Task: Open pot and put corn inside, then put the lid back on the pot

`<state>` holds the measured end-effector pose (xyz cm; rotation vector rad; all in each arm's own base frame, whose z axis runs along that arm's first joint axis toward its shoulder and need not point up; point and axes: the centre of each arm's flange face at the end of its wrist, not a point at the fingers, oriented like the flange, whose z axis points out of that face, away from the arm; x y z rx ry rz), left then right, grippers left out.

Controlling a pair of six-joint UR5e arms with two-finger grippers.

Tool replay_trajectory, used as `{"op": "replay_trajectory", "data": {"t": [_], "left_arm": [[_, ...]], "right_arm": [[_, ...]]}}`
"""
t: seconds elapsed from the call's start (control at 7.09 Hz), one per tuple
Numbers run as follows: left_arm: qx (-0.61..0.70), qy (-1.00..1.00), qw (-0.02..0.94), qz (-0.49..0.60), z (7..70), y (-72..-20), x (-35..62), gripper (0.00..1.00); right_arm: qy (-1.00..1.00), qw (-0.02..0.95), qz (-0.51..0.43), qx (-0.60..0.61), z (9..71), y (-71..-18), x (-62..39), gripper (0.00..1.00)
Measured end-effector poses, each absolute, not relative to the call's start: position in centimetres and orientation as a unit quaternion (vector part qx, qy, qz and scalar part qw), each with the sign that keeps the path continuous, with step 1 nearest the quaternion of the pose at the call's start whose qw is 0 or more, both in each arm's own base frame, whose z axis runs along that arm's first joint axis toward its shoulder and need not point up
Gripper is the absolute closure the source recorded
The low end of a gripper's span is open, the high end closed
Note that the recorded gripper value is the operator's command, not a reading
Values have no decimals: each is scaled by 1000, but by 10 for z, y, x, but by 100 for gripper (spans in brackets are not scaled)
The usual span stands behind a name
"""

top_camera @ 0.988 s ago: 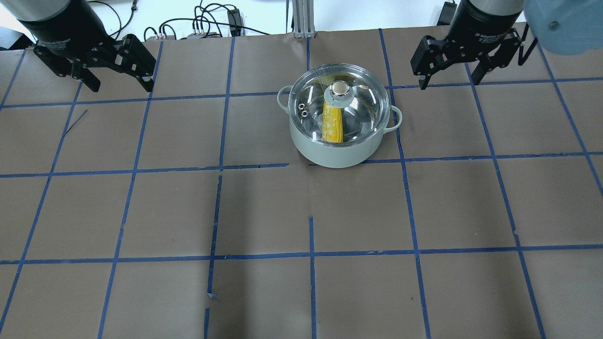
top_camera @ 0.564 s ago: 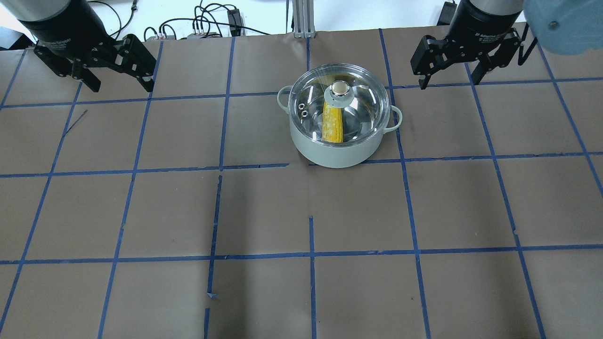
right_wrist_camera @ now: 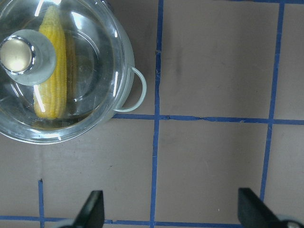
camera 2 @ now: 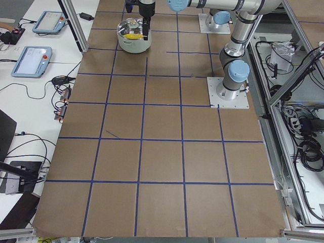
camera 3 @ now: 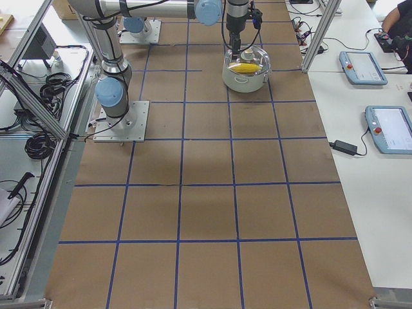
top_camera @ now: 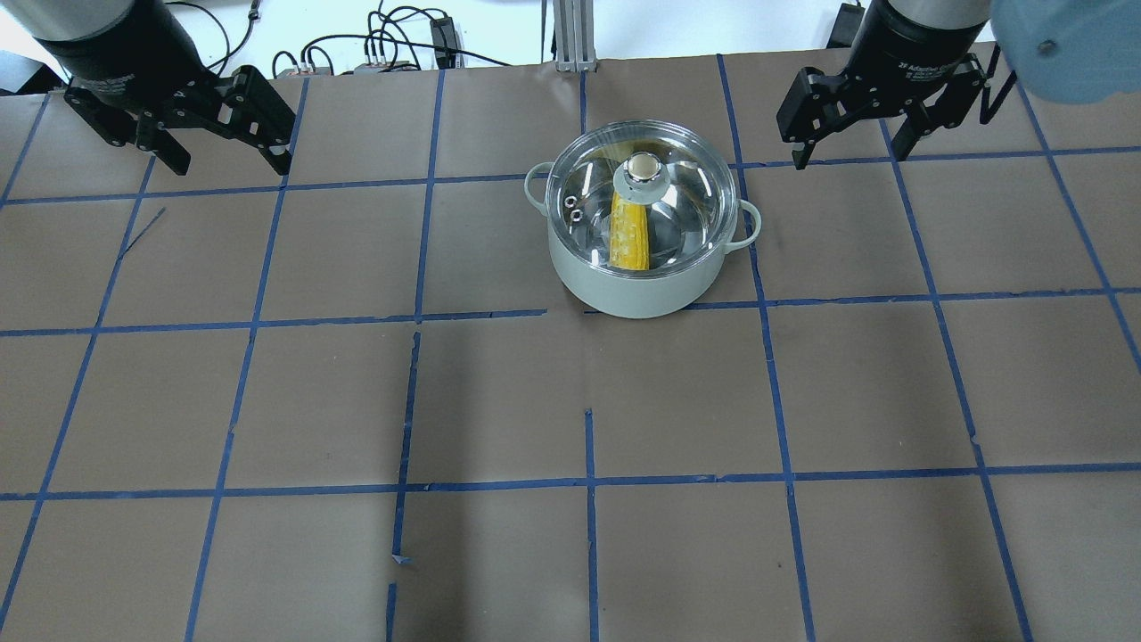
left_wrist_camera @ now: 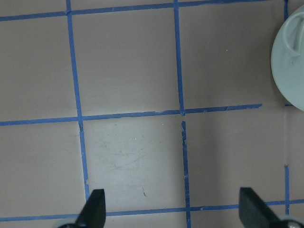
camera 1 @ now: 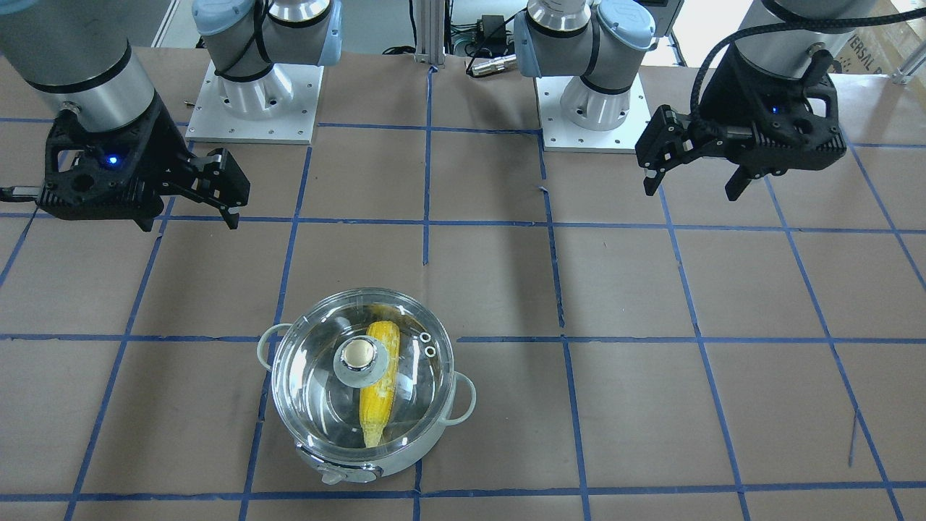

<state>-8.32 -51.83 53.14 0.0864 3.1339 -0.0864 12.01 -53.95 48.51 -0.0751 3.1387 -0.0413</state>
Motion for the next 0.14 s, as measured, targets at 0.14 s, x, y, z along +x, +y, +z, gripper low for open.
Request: {"op": "replay_trajectory", "data": {"t": [0.14], "left_arm": [[27,999,3,-27,531,-518,-83,0]], "right_arm": [[1000,1,-12,-23,484,-539,120,0]]}}
